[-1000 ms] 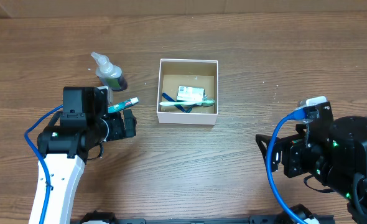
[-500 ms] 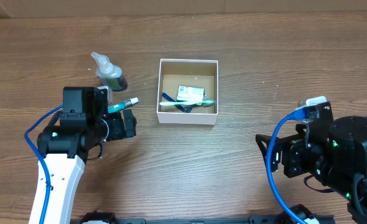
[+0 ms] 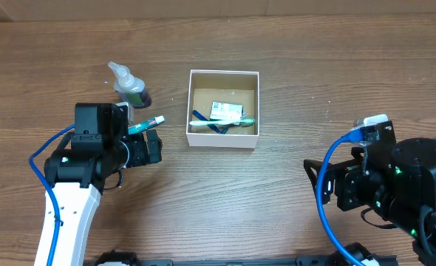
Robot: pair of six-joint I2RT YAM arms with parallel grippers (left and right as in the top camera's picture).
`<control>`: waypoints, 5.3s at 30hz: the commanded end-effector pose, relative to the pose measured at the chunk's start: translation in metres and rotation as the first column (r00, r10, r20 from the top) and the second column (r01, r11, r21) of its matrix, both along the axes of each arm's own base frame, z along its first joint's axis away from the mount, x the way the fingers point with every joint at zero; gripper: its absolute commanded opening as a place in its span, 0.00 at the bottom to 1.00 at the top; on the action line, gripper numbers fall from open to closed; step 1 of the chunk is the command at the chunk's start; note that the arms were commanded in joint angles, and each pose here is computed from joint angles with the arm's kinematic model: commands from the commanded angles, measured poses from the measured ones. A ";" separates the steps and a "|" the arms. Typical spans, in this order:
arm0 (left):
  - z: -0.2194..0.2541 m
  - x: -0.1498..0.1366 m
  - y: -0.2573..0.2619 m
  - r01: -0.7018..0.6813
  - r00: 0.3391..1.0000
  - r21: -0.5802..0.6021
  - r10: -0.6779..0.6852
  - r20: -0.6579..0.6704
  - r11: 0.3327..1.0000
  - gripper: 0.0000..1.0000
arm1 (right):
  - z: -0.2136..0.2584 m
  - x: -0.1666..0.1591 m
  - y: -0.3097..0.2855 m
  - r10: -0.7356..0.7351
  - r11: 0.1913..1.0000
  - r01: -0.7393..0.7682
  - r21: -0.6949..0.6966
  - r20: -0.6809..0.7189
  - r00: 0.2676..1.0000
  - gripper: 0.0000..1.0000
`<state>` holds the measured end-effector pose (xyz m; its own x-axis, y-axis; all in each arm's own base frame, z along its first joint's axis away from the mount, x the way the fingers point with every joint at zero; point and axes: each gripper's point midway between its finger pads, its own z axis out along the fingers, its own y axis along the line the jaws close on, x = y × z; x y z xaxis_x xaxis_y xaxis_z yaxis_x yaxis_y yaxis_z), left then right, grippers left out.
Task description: Pack container
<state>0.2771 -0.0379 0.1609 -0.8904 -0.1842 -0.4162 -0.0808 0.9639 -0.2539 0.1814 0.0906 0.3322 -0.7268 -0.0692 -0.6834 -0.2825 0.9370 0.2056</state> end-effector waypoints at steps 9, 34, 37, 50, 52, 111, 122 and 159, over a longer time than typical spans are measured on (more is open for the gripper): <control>0.014 0.004 0.001 -0.015 0.999 -0.009 0.015 0.040 1.000 1.00 | 0.001 0.001 -0.001 -0.008 1.000 0.008 0.001 0.008 1.000 1.00; 0.039 0.041 0.000 0.041 0.971 0.030 -0.047 0.235 0.999 1.00 | 0.001 0.001 -0.001 -0.008 1.000 0.008 0.000 0.009 1.000 1.00; 0.044 0.053 0.000 0.043 0.960 0.033 -0.050 0.276 0.999 1.00 | 0.001 0.001 -0.001 -0.008 1.000 0.008 0.001 0.009 1.000 1.00; 0.014 0.098 0.034 -0.068 0.960 0.202 0.010 0.279 0.977 1.00 | 0.001 0.001 -0.001 -0.008 1.000 0.008 0.000 0.009 1.000 1.00; 0.016 0.103 0.044 -0.126 0.953 0.228 0.054 0.298 0.966 1.00 | 0.001 0.001 -0.001 -0.008 1.000 0.008 0.000 0.009 1.000 1.00; -0.021 0.217 0.035 -0.011 0.844 0.095 -0.042 0.535 0.995 0.51 | 0.001 0.001 -0.001 -0.008 1.000 0.008 0.000 0.009 1.000 1.00; -0.019 0.218 0.035 -0.011 0.838 0.095 -0.042 0.544 0.995 0.26 | 0.001 0.001 -0.001 -0.008 1.000 0.008 0.000 0.009 1.000 1.00; 0.150 0.167 0.000 0.147 0.565 0.104 -0.170 0.807 0.984 0.04 | 0.002 0.000 -0.001 -0.008 1.000 0.008 0.001 0.009 1.000 1.00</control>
<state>0.4666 -0.0140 0.2494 -0.3204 -0.0893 -0.9430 0.1596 0.9762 -0.1467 0.1813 0.0907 0.3321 -0.7273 -0.0686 -0.6829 -0.2821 0.9369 0.2063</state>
